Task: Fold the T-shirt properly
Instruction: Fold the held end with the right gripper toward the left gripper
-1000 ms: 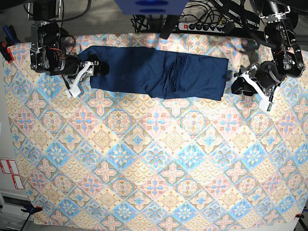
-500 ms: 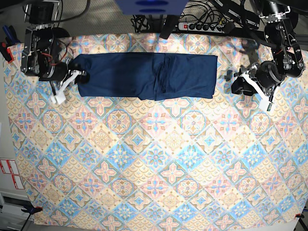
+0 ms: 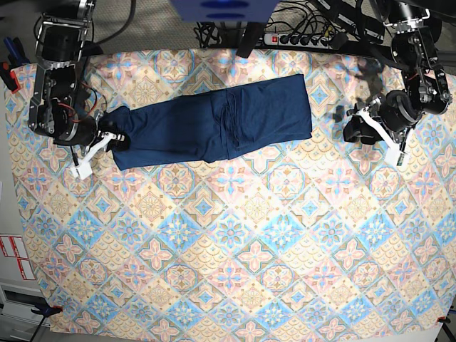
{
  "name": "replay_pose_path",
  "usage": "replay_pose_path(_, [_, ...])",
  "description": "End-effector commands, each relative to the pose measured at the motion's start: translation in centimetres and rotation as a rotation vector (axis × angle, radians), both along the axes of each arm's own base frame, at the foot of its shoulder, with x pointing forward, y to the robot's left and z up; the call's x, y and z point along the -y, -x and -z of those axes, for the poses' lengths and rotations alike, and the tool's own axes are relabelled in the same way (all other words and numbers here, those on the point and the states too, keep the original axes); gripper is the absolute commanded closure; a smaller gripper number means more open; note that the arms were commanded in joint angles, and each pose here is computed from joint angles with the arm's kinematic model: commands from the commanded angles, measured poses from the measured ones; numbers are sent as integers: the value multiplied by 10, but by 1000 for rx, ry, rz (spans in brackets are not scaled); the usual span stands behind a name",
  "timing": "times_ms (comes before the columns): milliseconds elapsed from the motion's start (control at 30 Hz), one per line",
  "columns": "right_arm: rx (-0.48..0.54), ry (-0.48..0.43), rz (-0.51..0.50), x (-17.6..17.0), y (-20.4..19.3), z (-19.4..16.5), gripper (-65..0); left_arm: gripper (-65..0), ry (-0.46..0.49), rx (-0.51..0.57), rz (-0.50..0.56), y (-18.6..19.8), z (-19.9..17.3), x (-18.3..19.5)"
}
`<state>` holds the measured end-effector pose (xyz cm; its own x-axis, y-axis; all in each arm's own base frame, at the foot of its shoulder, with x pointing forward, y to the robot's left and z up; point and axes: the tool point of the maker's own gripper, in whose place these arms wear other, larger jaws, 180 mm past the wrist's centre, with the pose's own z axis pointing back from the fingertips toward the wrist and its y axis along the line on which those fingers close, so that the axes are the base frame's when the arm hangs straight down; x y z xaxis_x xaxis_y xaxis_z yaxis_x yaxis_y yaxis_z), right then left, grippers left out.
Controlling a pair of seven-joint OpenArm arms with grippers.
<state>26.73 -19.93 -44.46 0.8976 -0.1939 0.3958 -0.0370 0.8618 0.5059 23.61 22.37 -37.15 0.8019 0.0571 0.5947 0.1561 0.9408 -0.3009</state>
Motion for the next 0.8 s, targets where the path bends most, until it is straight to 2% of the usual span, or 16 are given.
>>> replay_pose_path(0, [50,2,-33,-3,-11,-15,-23,-272,-3,45,1,-8,-12,-3])
replay_pose_path(133, [68,3,-185,-47,1,-21,-23,-272,-4,48,0,-9,-12,-4])
replay_pose_path(333, [190,-58,-408,-134,7,-56,-23,-272,-4,48,0,-9,-12,-4])
replay_pose_path(533, [265,-136,-517,-192,14,-80,-23,-272,-8,40,0,-6,-10,-4])
replay_pose_path(767, [310,-158,-609,-222,14,-95,-23,-272,-10,40,-3,-6,-10,-5])
